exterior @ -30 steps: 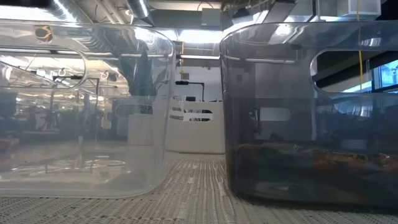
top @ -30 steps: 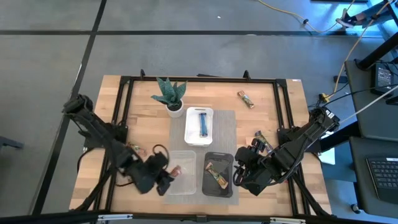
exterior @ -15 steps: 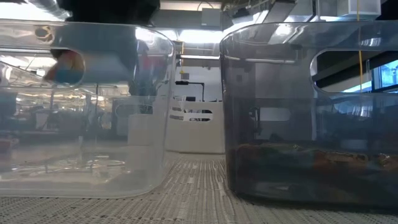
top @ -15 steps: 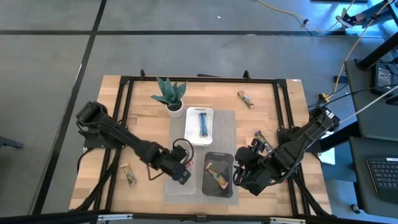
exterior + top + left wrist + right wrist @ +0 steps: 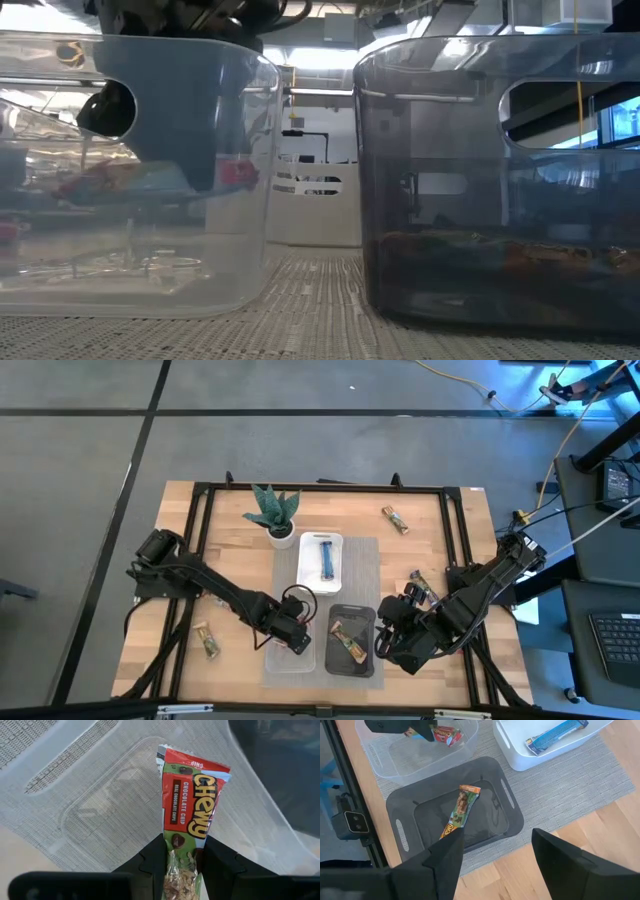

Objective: Pick and place Granola Bars by type
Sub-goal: Put the bottom left red granola bar into the transparent bin, then put the top yellow granola bar into the black bin

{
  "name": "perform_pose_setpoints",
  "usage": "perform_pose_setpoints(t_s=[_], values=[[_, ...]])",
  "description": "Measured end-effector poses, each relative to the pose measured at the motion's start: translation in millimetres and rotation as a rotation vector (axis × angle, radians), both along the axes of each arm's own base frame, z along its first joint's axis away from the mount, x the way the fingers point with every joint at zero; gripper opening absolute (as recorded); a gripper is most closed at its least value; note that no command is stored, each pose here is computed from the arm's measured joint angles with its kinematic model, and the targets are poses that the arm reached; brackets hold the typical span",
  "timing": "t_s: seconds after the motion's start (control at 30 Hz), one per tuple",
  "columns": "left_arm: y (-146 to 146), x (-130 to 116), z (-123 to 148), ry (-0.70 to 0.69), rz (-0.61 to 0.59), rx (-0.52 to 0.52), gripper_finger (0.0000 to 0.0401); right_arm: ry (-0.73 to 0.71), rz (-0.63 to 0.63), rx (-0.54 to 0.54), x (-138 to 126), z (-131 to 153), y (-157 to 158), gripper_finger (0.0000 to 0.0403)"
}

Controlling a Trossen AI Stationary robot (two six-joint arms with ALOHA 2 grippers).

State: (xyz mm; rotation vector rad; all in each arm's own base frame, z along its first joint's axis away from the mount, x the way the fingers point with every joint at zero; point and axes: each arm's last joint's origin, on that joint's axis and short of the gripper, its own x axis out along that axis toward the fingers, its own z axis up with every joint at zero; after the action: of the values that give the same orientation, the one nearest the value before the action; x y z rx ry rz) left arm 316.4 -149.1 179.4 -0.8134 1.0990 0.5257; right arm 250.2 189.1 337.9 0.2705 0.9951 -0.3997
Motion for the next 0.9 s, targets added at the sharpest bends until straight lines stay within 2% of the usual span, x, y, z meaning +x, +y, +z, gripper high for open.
perform_pose_setpoints(t_s=[0.33,0.63,0.73,0.9], values=[[-0.5,-0.3,-0.1,0.008,-0.019,-0.010,0.0103,0.017,0.012,0.017,-0.3,-0.3,0.5,0.0236],[-0.3,-0.8,1.6,0.004,-0.045,-0.001,0.0159,-0.031,0.013,0.063,4.1,1.6,4.3,0.0236],[1.9,-4.3,17.4,-0.046,-0.044,-0.006,0.0170,0.001,0.010,0.072,2.4,0.5,3.4,0.0236],[11.0,-17.3,60.8,-0.204,-0.095,0.059,0.0174,0.094,-0.141,0.042,-2.6,-2.9,-13.0,0.0236]])
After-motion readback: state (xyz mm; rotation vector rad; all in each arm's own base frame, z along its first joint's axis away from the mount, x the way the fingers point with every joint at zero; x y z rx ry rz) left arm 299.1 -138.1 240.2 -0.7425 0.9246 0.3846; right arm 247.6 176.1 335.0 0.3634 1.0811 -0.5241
